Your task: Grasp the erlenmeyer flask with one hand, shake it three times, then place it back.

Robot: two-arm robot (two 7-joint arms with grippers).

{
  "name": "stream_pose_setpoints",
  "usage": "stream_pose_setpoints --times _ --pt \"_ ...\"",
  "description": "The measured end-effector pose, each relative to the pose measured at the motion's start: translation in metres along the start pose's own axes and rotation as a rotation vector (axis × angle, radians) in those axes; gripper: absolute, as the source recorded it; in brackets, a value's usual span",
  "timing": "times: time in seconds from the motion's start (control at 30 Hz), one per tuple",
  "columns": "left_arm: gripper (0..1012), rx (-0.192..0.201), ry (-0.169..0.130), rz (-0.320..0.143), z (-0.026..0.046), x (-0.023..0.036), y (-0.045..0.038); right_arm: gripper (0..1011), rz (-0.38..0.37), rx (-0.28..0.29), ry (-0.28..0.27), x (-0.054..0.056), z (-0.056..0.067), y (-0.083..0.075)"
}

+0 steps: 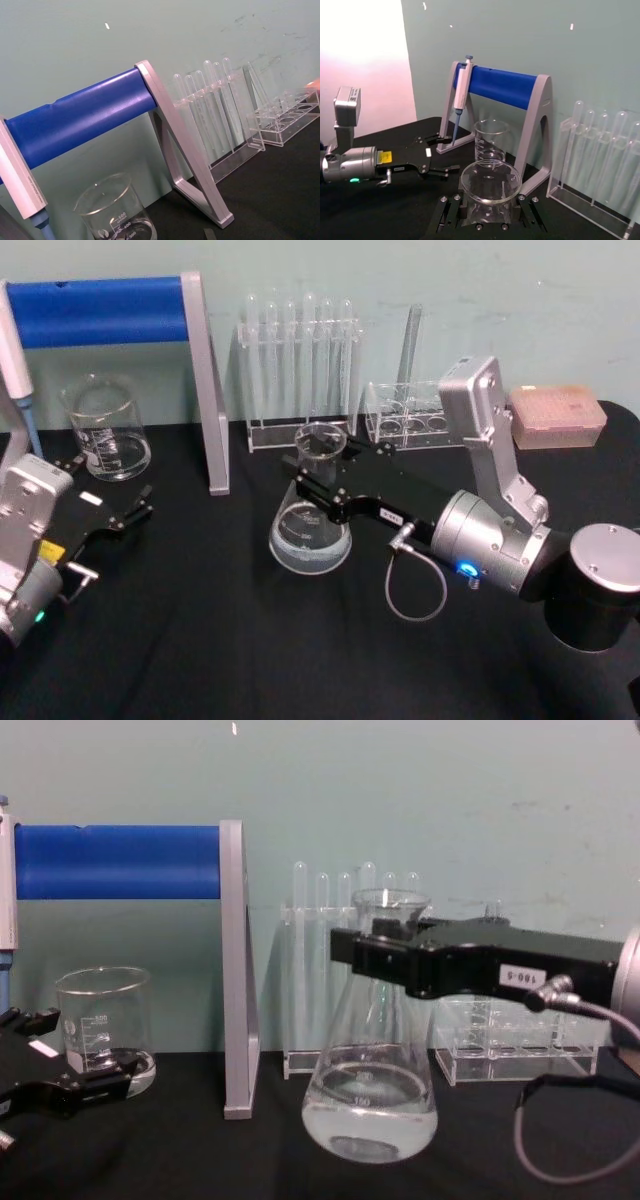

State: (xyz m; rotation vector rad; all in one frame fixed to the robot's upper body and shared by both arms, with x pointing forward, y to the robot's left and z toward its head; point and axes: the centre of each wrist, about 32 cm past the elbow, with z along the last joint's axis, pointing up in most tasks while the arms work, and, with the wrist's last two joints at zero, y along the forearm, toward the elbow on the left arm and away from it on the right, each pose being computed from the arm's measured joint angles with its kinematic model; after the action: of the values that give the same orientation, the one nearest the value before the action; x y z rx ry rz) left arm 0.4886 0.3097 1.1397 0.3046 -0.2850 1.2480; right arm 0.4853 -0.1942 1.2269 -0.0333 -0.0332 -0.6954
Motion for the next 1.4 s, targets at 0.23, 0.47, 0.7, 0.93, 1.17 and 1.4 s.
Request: stream_pose_setpoints --times 0.23,0.47,0.7,0.93,1.17,1.4 --pt "1001 0.0 0.0 0.0 0.0 0.0 0.0 450 0.016 -0.008 0.001 0.002 -0.01 0.004" --pt "1001 0.0 0.0 0.0 0.0 0.0 0.0 450 0.031 -0.017 -0.004 0.002 -0.023 0.008" --pt "1001 0.0 0.0 0.0 0.0 0.0 0.0 450 0.039 -0.027 -0.001 0.001 -0.036 0.011" --pt "1001 0.0 0.0 0.0 0.0 0.0 0.0 450 0.045 -0.041 0.01 0.0 -0.045 0.013" --pt "1001 0.0 0.0 0.0 0.0 0.0 0.0 449 0.046 -0.056 0.018 0.0 -0.051 0.014" --pt "1001 0.0 0.0 0.0 0.0 0.0 0.0 450 0.045 -0.071 0.026 -0.001 -0.057 0.015"
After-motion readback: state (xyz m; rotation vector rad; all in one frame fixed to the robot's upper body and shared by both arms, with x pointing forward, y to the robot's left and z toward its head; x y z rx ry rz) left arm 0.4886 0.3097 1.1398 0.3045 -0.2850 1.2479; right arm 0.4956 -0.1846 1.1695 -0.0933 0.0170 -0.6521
